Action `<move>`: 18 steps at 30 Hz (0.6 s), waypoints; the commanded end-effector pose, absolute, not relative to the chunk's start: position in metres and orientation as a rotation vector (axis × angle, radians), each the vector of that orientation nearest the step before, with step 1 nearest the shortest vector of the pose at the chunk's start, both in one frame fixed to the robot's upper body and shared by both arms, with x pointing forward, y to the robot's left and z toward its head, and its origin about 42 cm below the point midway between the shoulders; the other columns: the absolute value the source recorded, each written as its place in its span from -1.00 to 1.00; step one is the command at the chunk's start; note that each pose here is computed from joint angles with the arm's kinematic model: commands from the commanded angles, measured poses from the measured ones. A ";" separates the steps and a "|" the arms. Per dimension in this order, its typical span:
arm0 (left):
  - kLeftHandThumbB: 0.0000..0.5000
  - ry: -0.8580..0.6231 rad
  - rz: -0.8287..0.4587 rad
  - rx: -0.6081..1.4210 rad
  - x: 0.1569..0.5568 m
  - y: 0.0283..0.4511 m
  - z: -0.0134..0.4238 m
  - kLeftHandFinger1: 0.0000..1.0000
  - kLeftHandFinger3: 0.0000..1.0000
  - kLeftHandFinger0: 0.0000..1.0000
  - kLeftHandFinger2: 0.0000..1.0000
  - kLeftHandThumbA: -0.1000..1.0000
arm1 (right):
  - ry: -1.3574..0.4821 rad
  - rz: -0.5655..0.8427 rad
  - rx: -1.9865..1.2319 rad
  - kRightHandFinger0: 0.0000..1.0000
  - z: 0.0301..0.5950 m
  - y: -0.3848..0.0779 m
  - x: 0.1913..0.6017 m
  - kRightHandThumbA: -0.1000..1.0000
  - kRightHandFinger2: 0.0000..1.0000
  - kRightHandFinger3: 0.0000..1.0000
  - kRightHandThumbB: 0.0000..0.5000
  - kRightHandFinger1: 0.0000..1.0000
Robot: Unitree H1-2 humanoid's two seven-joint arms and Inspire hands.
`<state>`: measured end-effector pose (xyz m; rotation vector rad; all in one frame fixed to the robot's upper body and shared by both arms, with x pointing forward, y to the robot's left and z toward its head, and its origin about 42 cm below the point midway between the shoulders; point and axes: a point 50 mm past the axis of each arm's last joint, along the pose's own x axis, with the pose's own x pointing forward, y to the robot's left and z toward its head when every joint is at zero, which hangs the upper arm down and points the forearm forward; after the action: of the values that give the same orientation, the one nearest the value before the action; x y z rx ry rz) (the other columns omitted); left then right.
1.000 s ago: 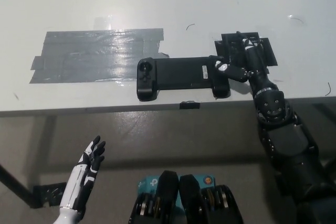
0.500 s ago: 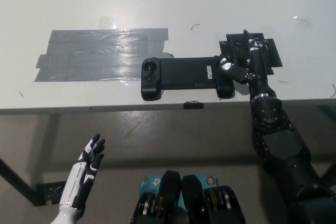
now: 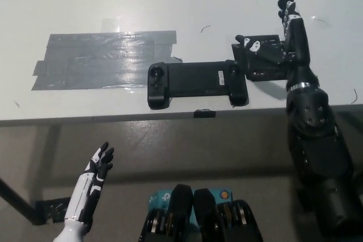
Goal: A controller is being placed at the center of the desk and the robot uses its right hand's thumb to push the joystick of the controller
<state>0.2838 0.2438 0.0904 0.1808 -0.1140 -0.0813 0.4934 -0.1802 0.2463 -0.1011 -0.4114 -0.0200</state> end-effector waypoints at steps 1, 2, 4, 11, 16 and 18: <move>-0.74 -0.191 -0.093 0.195 0.293 0.245 0.106 1.00 1.00 1.00 1.00 0.93 | -0.727 0.132 -0.021 1.00 0.323 -0.163 0.433 1.00 1.00 1.00 0.46 1.00; -0.74 -0.190 -0.093 0.195 0.293 0.245 0.106 1.00 1.00 1.00 1.00 0.93 | -0.735 0.133 -0.024 1.00 0.322 -0.165 0.426 1.00 1.00 1.00 0.47 1.00; -0.71 -0.193 -0.093 0.197 0.295 0.246 0.108 1.00 1.00 1.00 1.00 0.94 | -0.742 0.139 -0.014 1.00 0.317 -0.169 0.410 1.00 1.00 1.00 0.46 1.00; -0.75 -0.191 -0.088 0.198 0.295 0.248 0.107 1.00 1.00 1.00 1.00 0.92 | -0.645 0.136 -0.049 1.00 0.247 -0.186 0.346 1.00 1.00 1.00 0.26 1.00; -0.73 -0.178 -0.089 0.186 0.289 0.247 0.102 1.00 1.00 1.00 1.00 0.90 | -0.467 0.146 -0.085 1.00 0.186 -0.194 0.316 1.00 1.00 1.00 0.28 1.00; -0.72 -0.174 -0.092 0.185 0.288 0.245 0.100 1.00 1.00 1.00 1.00 0.90 | -0.386 0.147 -0.063 1.00 0.159 -0.196 0.307 1.00 1.00 1.00 0.30 1.00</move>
<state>0.2860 0.2446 0.0914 0.1827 -0.1154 -0.0808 0.3207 -0.1965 0.1703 -0.0888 -0.3987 0.0785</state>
